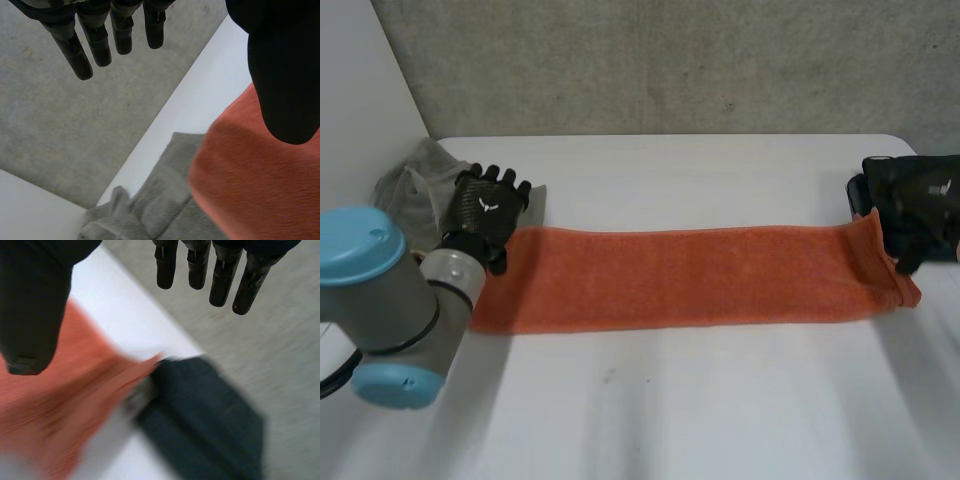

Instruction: Fold the laundry.

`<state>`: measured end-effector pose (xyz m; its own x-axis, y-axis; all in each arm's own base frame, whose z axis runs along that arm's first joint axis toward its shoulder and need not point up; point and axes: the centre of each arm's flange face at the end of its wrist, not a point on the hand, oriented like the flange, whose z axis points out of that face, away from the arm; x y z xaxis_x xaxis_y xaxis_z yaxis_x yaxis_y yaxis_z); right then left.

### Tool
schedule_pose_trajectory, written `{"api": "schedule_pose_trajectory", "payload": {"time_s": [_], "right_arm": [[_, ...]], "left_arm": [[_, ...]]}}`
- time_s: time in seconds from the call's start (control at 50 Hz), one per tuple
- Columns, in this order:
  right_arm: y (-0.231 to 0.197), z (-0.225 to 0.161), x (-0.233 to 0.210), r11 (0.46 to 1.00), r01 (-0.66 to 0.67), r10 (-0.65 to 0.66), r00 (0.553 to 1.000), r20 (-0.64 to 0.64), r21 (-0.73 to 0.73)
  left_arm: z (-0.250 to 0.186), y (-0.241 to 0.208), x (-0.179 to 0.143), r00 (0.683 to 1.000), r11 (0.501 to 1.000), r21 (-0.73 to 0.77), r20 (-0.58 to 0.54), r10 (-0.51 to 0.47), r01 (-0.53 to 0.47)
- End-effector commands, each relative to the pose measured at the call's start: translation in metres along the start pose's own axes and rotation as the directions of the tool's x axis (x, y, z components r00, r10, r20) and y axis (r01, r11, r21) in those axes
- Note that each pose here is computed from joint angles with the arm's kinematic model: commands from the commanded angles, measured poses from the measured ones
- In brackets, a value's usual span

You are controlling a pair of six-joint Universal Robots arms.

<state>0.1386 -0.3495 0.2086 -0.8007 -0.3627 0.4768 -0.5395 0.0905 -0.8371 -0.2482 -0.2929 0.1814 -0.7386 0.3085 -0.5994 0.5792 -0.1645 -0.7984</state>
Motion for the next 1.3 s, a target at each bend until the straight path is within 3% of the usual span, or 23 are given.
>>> {"api": "schedule_pose_trajectory", "payload": {"time_s": [0.02,0.12,0.32,0.4,0.56,0.64,0.74,0.82,0.88,1.02,1.12,1.24,1.3], "right_arm": [[0.037,-0.017,-0.018,0.988,0.007,0.012,0.993,0.119,-0.152],[0.057,-0.005,-0.026,0.988,0.094,-0.079,0.99,0.115,-0.125],[0.085,0.022,-0.033,0.988,0.118,-0.109,0.99,0.091,-0.102],[0.086,0.034,-0.024,0.987,0.146,-0.145,0.989,0.014,-0.067],[0.087,0.031,0.002,0.977,0.162,-0.181,0.974,-0.139,-0.139],[0.093,0.019,0.034,0.959,0.202,-0.24,0.95,-0.197,-0.197],[0.108,0.006,0.086,0.907,0.283,-0.371,0.888,-0.273,-0.312],[0.112,0.003,0.106,0.86,0.358,-0.468,0.839,-0.279,-0.364],[0.098,0.003,0.103,0.854,0.4,-0.494,0.823,-0.279,-0.332],[0.01,0.007,0.025,0.867,0.498,-0.483,0.847,-0.22,0.012],[-0.055,-0.009,-0.069,0.794,0.524,-0.519,0.848,-0.106,0.307],[-0.077,-0.034,-0.168,0.712,0.49,-0.59,0.806,0.051,0.504],[-0.074,-0.049,-0.223,0.679,0.451,-0.631,0.762,0.146,0.58]], "left_arm": [[-0.018,-0.003,0.006,0.994,0.995,0.004,-0.044,-0.104,0.105],[-0.018,0.0,0.008,0.991,0.992,-0.006,-0.051,-0.123,0.123],[-0.017,0.004,0.008,0.991,0.992,-0.016,-0.048,-0.125,0.125],[-0.016,0.005,0.007,0.991,0.992,-0.018,-0.046,-0.126,0.125],[-0.018,0.002,0.007,0.991,0.992,-0.012,-0.044,-0.125,0.125],[-0.02,0.001,0.005,0.991,0.992,-0.01,-0.041,-0.125,0.125],[-0.023,-0.002,0.001,0.992,0.992,-0.001,-0.032,-0.125,0.125],[-0.025,-0.003,0.001,0.992,0.992,0.002,-0.033,-0.125,0.125],[-0.026,-0.005,-0.001,0.992,0.992,0.007,-0.028,-0.125,0.125],[-0.027,-0.01,-0.006,0.992,0.992,0.023,-0.015,-0.126,0.127],[-0.029,-0.014,-0.009,0.992,0.991,0.035,-0.008,-0.126,0.126],[-0.032,-0.013,-0.008,0.992,0.992,0.027,-0.013,-0.126,0.127],[-0.033,-0.012,-0.006,0.992,0.992,0.023,-0.017,-0.126,0.127]]}}
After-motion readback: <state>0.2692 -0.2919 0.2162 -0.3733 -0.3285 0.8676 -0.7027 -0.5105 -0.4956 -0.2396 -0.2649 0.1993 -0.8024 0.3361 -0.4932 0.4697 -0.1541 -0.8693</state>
